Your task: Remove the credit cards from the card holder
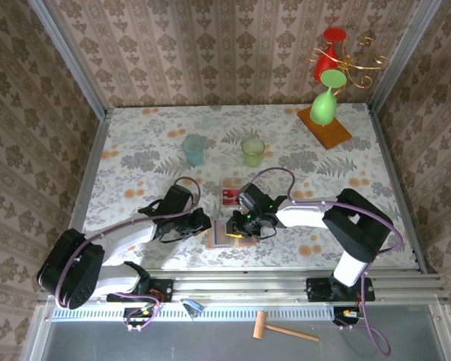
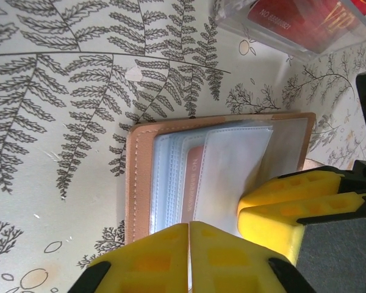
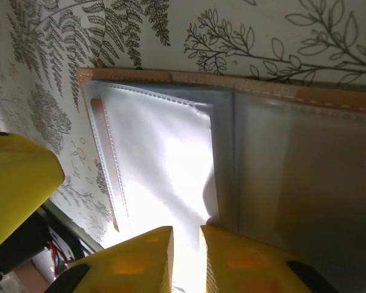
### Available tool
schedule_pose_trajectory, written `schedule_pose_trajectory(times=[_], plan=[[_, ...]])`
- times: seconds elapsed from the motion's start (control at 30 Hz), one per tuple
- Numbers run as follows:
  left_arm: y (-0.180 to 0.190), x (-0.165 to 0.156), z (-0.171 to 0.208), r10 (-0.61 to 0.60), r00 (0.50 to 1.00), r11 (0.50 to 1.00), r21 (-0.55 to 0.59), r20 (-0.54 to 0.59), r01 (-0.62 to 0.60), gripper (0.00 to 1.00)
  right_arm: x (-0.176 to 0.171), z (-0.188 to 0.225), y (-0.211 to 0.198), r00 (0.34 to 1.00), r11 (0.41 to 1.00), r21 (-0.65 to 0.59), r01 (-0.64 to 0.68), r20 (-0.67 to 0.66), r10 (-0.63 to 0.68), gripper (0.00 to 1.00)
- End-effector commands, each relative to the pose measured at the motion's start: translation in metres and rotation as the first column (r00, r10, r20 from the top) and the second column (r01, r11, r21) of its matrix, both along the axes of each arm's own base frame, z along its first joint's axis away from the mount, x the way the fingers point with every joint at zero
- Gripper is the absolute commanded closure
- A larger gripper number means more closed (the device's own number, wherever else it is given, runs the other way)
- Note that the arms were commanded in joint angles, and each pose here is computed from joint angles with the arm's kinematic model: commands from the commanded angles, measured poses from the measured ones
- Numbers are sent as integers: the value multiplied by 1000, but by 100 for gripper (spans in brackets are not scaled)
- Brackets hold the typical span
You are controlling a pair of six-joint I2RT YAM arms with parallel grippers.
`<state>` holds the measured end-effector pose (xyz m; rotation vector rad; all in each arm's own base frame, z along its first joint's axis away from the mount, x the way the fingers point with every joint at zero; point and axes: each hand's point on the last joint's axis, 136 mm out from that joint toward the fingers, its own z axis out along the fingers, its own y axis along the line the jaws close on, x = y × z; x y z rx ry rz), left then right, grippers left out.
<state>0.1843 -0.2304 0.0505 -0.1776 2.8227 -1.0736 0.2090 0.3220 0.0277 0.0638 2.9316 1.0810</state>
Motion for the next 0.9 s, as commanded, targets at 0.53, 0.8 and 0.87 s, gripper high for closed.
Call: schedule_pose_trajectory(times=[0.53,0.8,0.87], plan=[[-22,4,9,-30,1000,998,-50,0,30,75,4,5,-7,998,987,151,62,0,-63,87],[-26,4,7,-37,999,998,-41,-7,36,67,4,3,-10,997,980,187,72,-8,-71,90],[-27,4,6,-38,999,998,-43,-9,37,67,4,2,-10,997,978,196,72,-11,-72,91]])
